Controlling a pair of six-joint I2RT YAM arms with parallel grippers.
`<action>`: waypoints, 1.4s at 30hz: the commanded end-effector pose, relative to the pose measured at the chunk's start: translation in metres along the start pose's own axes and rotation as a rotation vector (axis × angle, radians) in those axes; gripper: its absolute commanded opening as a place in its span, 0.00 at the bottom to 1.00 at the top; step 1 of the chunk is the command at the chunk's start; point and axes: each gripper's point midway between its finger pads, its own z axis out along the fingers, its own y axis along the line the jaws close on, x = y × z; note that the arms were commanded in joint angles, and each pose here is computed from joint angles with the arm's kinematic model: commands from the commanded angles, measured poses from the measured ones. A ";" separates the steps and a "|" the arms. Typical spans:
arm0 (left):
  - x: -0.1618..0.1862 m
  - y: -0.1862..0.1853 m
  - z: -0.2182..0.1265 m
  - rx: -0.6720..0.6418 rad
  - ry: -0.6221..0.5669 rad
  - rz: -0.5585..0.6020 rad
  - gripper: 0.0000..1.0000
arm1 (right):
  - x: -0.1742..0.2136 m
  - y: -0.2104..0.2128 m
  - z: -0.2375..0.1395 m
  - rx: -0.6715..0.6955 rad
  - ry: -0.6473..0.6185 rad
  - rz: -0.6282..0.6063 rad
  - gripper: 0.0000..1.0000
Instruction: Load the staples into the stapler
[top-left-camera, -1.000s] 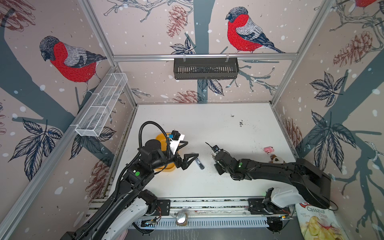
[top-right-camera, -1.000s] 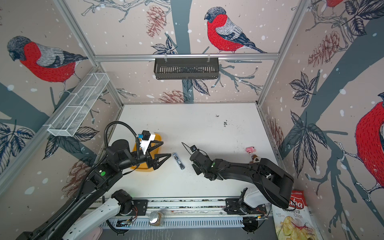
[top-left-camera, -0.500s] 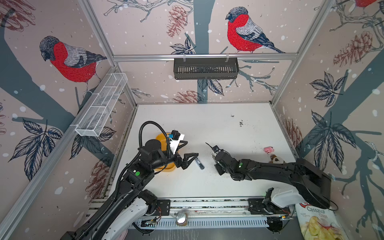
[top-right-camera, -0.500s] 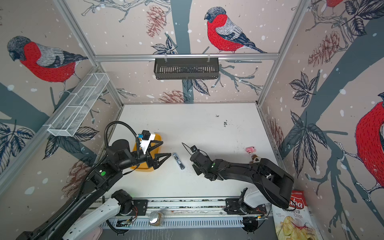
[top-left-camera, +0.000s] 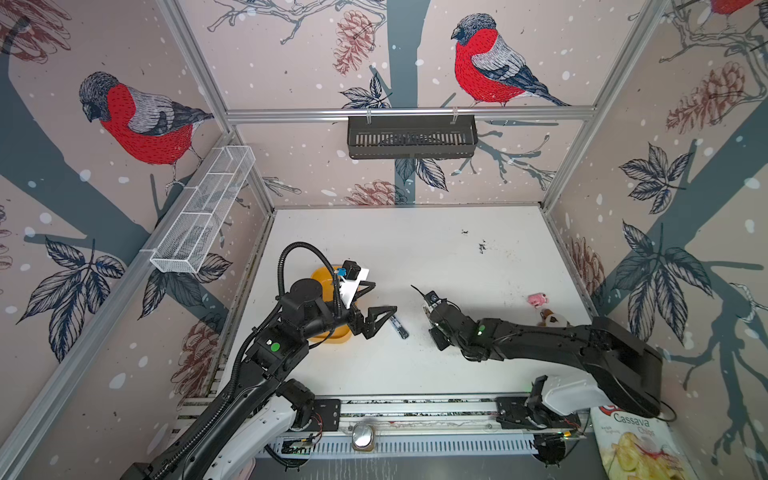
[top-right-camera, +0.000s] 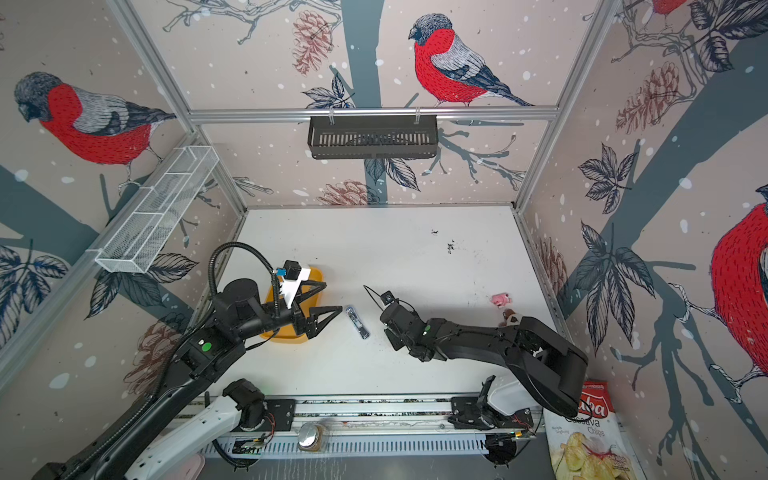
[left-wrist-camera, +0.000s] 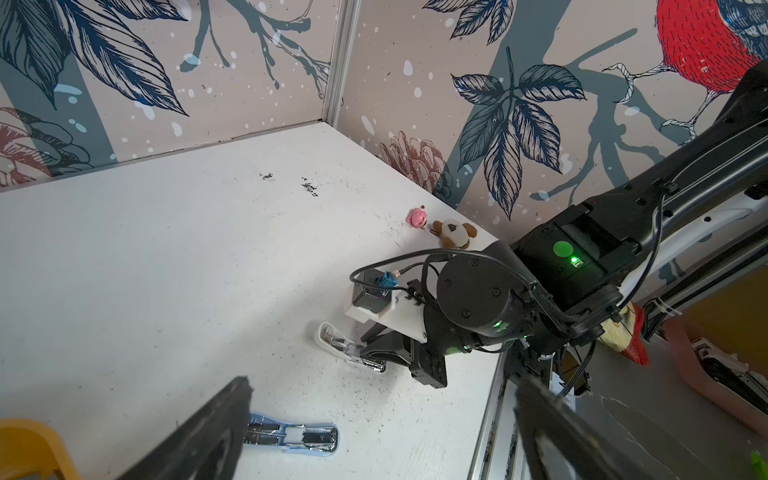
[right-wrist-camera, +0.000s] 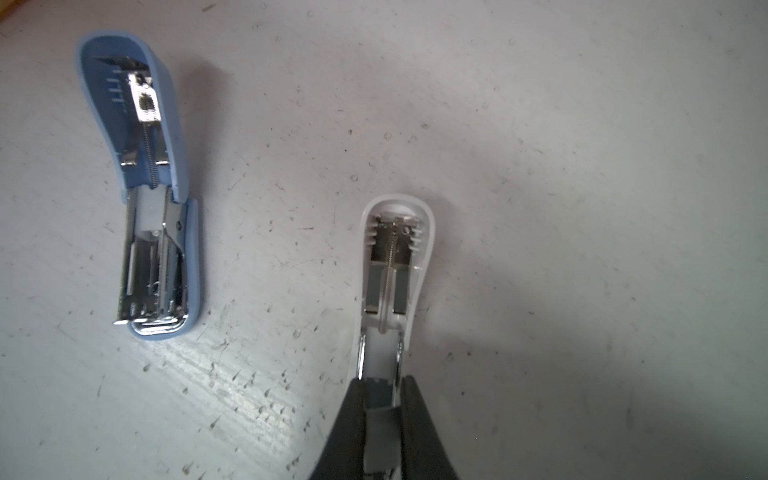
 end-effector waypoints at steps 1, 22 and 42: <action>-0.004 -0.001 0.000 0.007 -0.011 0.018 0.98 | -0.009 0.002 -0.003 -0.004 -0.029 0.016 0.16; -0.005 -0.001 -0.002 0.001 -0.018 0.021 0.98 | -0.001 0.005 0.003 -0.015 -0.012 0.056 0.16; -0.004 0.000 -0.001 -0.004 -0.014 0.022 0.98 | 0.006 0.004 0.003 -0.013 0.000 0.057 0.24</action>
